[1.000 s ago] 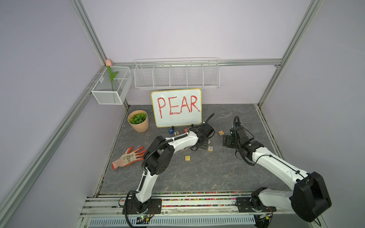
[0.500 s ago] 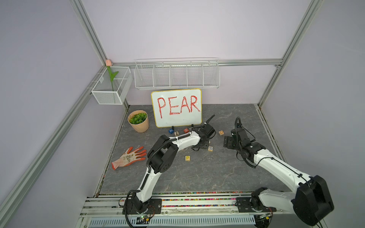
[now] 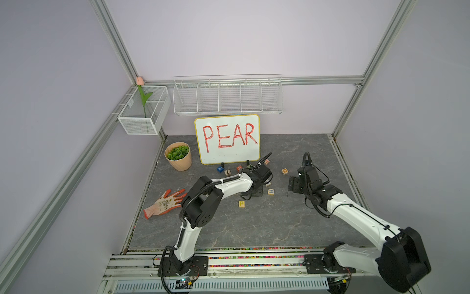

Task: Spell the uppercase word “pear” with letter blocks
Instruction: Pick up the letter block from the center of the board, then place the letter block at the center of the board, then adjust the letter block at the center of the board.

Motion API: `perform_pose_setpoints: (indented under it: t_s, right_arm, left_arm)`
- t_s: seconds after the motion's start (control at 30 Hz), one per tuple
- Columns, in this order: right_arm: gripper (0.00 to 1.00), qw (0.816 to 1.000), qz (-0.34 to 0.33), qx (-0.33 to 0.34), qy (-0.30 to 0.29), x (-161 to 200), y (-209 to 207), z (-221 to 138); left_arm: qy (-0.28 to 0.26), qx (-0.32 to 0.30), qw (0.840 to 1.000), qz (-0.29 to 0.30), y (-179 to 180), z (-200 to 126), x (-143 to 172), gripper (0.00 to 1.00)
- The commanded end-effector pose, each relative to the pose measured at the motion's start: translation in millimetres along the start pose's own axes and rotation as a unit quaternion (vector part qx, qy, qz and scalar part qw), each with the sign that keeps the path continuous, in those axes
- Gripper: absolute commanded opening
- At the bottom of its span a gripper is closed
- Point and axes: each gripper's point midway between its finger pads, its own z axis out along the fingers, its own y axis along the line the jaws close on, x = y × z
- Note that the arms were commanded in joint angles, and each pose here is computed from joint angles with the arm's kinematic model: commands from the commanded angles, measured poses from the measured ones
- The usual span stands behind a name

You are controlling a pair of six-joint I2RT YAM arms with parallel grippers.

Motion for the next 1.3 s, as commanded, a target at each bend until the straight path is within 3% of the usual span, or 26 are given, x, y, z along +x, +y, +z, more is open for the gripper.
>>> perform_pose_setpoints:
  t_s: [0.0, 0.23, 0.37, 0.47, 0.93, 1.27]
  right_arm:
    - [0.91, 1.000, 0.010, 0.001, -0.006, 2.0, -4.1, -0.8]
    - [0.91, 1.000, 0.013, -0.001, -0.004, 5.1, -4.5, 0.1]
    - [0.91, 1.000, 0.014, -0.001, -0.004, 6.2, -5.3, -0.8]
    - [0.91, 1.000, 0.015, -0.002, -0.006, 6.0, -5.9, -1.9]
    - [0.91, 1.000, 0.015, 0.000, -0.005, 9.9, -8.4, -1.9]
    - [0.91, 1.000, 0.012, 0.008, -0.007, 10.1, -11.5, -2.2]
  left_arm:
    - [0.017, -0.002, 1.000, -0.016, 8.0, -12.6, 17.3, 0.27]
    - [0.037, 0.010, 0.999, -0.016, 1.8, -8.5, 35.1, 0.29]
    - [0.032, 0.013, 0.999, -0.015, 0.2, -13.7, 32.4, 0.46]
    - [0.030, 0.019, 0.999, -0.015, -1.9, -18.1, 32.9, 0.53]
    - [0.057, 0.069, 0.996, 0.021, -32.1, -34.5, 54.2, 0.53]
    - [0.009, 0.065, 0.996, 0.060, -30.5, -55.6, 34.3, 0.51]
